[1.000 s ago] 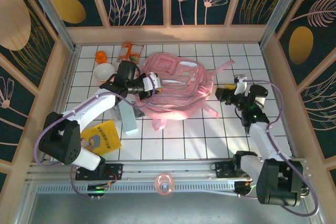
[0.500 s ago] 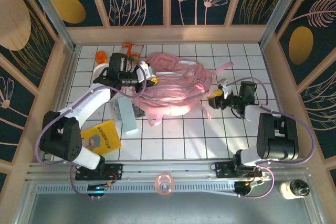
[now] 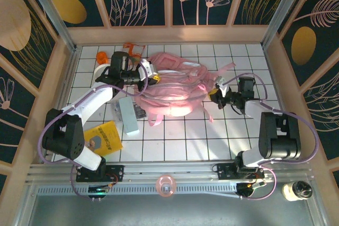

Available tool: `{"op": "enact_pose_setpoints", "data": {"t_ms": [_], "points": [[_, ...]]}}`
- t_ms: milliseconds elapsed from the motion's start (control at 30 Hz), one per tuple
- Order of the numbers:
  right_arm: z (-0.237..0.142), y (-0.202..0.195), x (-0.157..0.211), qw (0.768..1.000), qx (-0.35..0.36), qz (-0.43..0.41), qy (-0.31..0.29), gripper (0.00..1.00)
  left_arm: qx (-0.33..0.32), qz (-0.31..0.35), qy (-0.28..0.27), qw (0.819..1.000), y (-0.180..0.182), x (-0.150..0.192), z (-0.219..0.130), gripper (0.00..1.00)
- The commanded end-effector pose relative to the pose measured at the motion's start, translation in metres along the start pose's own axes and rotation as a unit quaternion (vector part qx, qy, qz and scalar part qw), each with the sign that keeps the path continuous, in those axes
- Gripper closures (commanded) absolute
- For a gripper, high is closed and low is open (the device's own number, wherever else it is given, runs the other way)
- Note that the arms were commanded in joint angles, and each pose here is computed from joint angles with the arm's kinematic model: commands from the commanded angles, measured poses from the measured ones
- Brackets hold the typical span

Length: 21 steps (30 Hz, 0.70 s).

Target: Pack the student bag

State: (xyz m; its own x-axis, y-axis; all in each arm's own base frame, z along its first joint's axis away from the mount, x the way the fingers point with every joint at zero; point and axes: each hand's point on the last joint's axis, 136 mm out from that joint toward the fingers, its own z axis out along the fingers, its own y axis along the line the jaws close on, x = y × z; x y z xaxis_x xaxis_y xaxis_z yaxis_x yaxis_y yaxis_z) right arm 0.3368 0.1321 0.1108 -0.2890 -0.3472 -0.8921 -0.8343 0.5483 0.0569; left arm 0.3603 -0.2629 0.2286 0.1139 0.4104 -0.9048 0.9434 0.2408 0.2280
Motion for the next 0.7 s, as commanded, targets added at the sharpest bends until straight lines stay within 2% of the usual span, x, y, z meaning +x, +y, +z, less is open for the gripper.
{"op": "enact_pose_setpoints", "data": {"t_ms": [0,233,367,533,667], "points": [[-0.008,0.008,-0.019,1.0,-0.015,0.002,-0.015,1.0,-0.065,0.051,-0.047,0.996,0.03,-0.038,-0.009,1.0],[-0.011,0.004,-0.022,0.996,-0.003,0.089,0.01,1.0,-0.168,0.06,0.012,0.984,0.045,-0.026,-0.014,1.0],[-0.014,0.001,-0.021,0.989,0.014,0.142,0.025,1.0,-0.203,0.065,0.045,0.976,0.048,-0.019,-0.012,1.0],[-0.018,0.023,-0.03,0.983,-0.038,0.18,0.02,0.95,-0.22,0.056,0.061,0.972,0.052,-0.012,-0.016,1.0],[-0.023,0.04,-0.044,0.979,-0.082,0.189,-0.003,0.95,-0.215,0.054,0.056,0.974,0.05,-0.013,-0.015,1.0]]}}
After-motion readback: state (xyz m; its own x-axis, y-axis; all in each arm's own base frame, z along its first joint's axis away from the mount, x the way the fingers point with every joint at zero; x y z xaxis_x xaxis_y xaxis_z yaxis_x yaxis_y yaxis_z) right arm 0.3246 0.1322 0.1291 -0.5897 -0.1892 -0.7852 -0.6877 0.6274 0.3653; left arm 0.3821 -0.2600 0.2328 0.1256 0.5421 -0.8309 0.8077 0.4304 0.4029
